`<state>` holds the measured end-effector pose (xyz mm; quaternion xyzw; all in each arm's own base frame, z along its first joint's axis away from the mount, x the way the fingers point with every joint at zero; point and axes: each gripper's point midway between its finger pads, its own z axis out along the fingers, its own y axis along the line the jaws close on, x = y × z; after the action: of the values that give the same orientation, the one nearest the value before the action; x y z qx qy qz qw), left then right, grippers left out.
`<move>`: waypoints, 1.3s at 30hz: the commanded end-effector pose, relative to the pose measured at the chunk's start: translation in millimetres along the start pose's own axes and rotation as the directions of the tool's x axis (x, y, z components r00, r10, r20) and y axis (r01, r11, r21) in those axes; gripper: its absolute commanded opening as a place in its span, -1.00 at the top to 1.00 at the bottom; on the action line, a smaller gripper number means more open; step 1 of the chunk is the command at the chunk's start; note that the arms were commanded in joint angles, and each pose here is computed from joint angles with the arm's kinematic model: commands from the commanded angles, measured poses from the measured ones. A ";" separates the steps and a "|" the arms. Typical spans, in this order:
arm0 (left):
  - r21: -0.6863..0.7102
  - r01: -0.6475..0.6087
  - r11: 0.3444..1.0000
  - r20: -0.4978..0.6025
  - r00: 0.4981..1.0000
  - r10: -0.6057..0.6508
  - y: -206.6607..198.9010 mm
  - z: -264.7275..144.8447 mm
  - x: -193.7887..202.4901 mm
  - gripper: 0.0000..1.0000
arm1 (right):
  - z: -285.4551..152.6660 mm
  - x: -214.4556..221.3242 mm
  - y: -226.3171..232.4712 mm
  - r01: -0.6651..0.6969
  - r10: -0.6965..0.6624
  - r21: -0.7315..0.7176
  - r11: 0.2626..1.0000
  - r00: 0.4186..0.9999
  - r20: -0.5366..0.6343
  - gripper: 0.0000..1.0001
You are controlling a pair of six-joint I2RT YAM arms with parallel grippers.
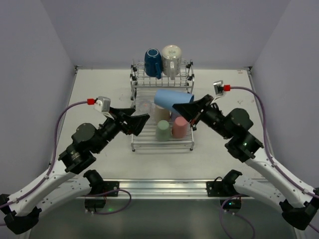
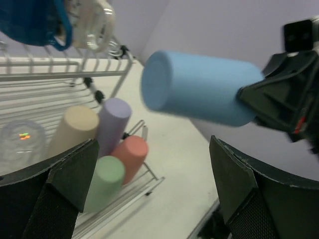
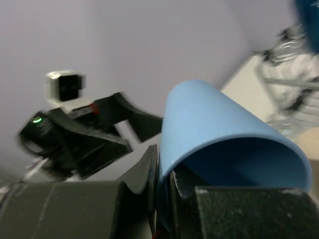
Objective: Unload the cups from the dish rack
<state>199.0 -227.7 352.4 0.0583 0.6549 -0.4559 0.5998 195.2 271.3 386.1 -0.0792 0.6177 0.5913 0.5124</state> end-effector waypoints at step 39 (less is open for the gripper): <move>-0.179 -0.238 0.955 -0.385 0.910 0.155 82.3 -14.9 110.1 -1.00 | -66.9 -98.1 -421.0 0.474 0.265 0.834 0.284 0.797 -0.543 1.00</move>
<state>206.4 -214.6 204.6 0.1409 0.8059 -0.2806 0.5020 502.7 42.0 172.7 0.0447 0.9553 -0.0116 0.2921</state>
